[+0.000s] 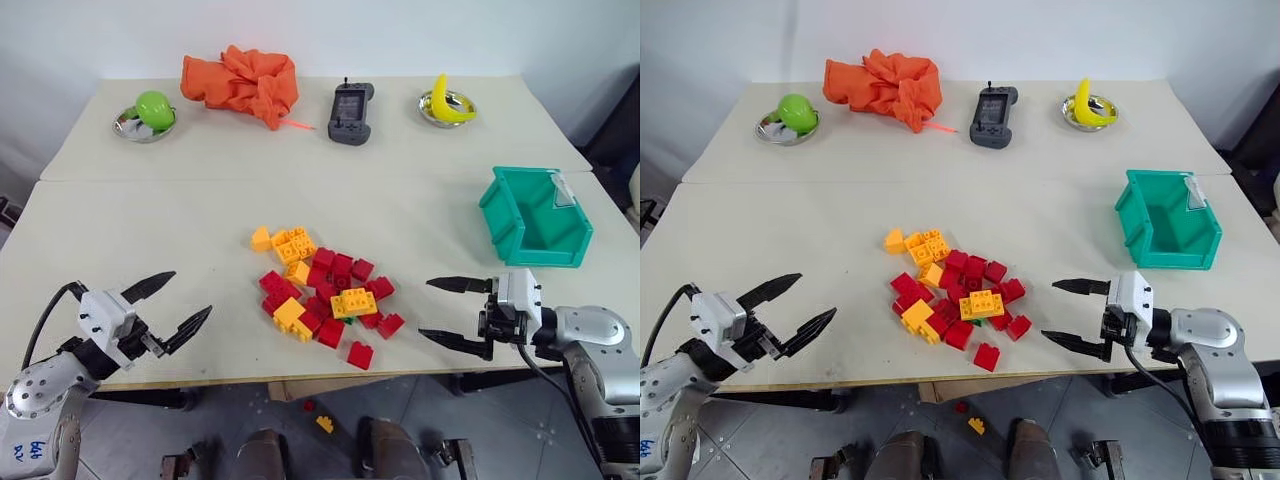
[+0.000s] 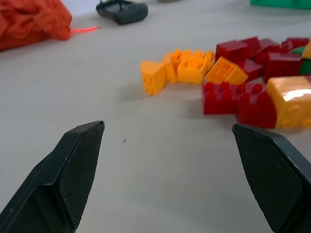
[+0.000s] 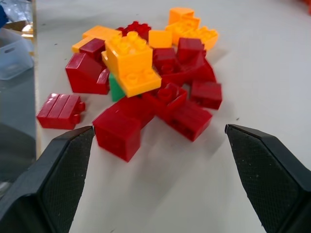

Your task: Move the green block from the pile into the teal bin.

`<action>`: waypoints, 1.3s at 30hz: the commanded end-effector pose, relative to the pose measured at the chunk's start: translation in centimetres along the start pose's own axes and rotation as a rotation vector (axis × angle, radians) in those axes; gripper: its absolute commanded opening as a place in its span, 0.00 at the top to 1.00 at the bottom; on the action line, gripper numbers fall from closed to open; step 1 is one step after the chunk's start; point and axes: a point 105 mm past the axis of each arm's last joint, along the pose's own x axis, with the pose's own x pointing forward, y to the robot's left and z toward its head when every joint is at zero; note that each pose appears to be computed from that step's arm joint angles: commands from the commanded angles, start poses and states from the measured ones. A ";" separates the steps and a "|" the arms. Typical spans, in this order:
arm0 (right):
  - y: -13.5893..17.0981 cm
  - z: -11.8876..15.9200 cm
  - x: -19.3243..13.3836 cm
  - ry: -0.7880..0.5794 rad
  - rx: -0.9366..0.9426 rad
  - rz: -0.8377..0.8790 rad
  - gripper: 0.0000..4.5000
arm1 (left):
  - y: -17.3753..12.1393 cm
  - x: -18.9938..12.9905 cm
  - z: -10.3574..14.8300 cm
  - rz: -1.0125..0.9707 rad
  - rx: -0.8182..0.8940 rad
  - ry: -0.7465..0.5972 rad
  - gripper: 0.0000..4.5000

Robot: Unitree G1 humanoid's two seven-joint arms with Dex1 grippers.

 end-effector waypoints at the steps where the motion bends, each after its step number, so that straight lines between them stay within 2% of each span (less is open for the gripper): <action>1: -0.7 0.9 -0.4 -0.027 -0.037 -0.038 0.00 | 0.1 0.5 0.6 0.000 -0.003 -0.008 0.00; 5: -0.2 3.1 0.4 -0.089 0.023 0.029 0.00 | -0.9 1.0 1.5 -0.113 -0.031 -0.044 0.00; 8: 2.1 4.0 0.9 -0.085 0.144 0.175 0.13 | -4.0 0.1 1.2 -0.378 -0.069 0.016 0.00; 14: 6.0 3.4 3.5 0.032 0.160 0.410 0.57 | -5.1 -0.5 0.6 -0.491 0.013 0.016 0.00; 17: 6.7 2.4 5.8 0.065 0.178 0.441 0.78 | -5.3 -0.3 0.5 -0.502 0.006 0.011 0.00; 20: 6.7 1.3 7.8 0.104 0.115 0.426 1.00 | -5.2 0.1 0.6 -0.487 0.001 -0.004 0.00; 24: 5.7 1.1 12.2 0.065 0.046 0.334 1.00 | -5.6 0.3 0.5 -0.482 -0.016 -0.005 0.00; 27: 4.2 1.9 13.7 0.014 0.033 0.252 1.00 | -5.6 0.3 0.4 -0.465 -0.023 -0.003 0.00; 32: -1.2 1.2 13.1 0.052 -0.019 0.075 1.00 | -5.0 0.3 0.5 -0.404 -0.039 -0.012 0.00; 35: -3.4 1.6 12.7 0.012 0.003 0.016 1.00 | -5.1 0.6 0.5 -0.404 -0.043 -0.016 0.00; 39: -4.8 2.4 11.8 -0.059 0.074 0.009 1.00 | -5.2 1.1 0.5 -0.408 -0.050 -0.027 0.00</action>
